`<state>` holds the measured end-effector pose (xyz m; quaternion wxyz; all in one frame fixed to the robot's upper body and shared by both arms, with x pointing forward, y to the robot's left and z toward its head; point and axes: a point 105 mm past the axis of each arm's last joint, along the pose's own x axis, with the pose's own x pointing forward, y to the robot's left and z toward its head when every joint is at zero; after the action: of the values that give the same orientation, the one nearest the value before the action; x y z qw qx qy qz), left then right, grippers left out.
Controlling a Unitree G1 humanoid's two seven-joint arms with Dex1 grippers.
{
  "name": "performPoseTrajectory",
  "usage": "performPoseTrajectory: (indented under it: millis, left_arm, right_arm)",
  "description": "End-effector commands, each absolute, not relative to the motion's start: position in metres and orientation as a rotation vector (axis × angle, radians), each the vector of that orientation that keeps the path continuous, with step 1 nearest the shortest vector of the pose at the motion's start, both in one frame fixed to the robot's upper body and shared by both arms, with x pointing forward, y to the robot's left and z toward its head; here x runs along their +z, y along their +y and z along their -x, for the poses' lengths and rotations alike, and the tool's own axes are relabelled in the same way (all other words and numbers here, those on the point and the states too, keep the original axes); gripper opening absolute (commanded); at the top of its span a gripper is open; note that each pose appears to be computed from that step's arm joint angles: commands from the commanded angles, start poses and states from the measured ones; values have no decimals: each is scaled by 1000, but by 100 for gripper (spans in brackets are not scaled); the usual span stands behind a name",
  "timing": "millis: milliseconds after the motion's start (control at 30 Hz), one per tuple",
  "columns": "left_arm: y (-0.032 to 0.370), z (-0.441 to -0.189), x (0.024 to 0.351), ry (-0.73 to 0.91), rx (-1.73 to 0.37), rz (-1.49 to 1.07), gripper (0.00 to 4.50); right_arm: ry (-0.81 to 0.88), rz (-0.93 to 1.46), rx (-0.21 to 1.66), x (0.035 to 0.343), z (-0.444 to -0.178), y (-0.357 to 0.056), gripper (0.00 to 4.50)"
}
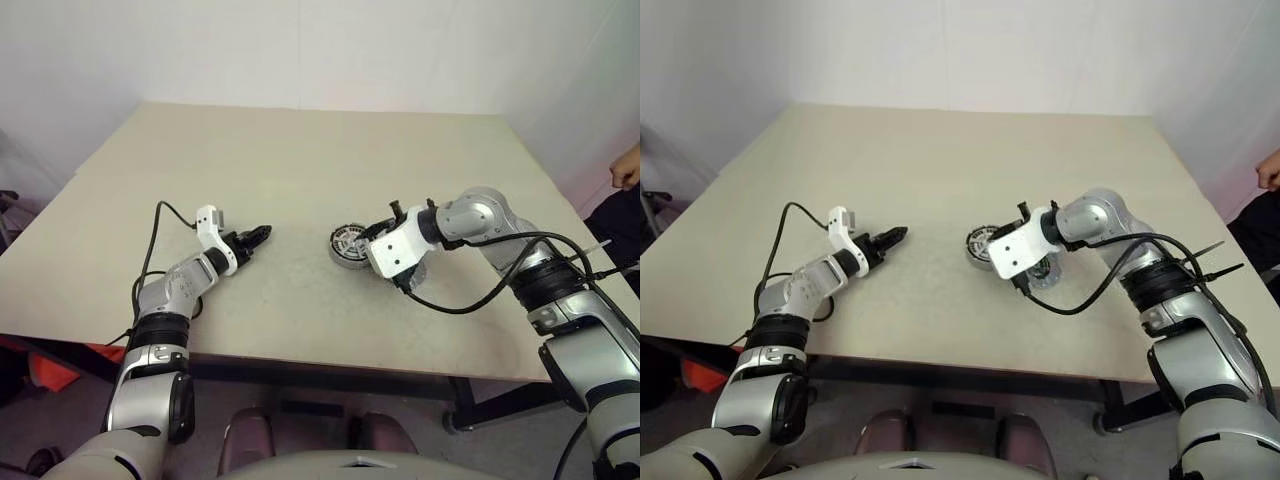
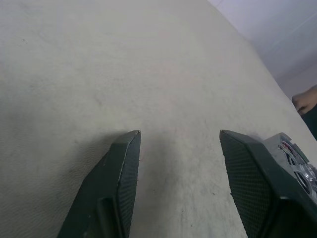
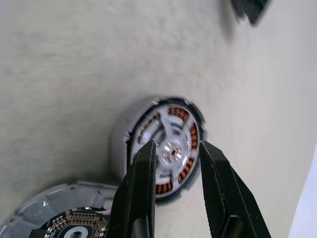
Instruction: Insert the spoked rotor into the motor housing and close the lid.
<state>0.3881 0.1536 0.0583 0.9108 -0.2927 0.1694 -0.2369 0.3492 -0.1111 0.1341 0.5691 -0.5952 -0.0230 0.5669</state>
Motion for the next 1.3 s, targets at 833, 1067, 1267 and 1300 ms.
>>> performPoseTrajectory:
  millis: [833, 1067, 1267, 1300]
  left_arm:
    - [145, -391, 71, 317, -600, 550, 272]
    - [149, -389, 67, 334, -587, 545, 272]
    - [151, -389, 66, 341, -575, 540, 272]
    - [152, -388, 66, 342, -573, 538, 272]
  right_arm:
    - [331, -1054, 678, 145, -233, -167, 186]
    - [538, -1145, 580, 114, -219, -154, 366]
    - [611, -1089, 430, 84, -236, -160, 366]
    - [617, -1076, 405, 79, -240, -163, 366]
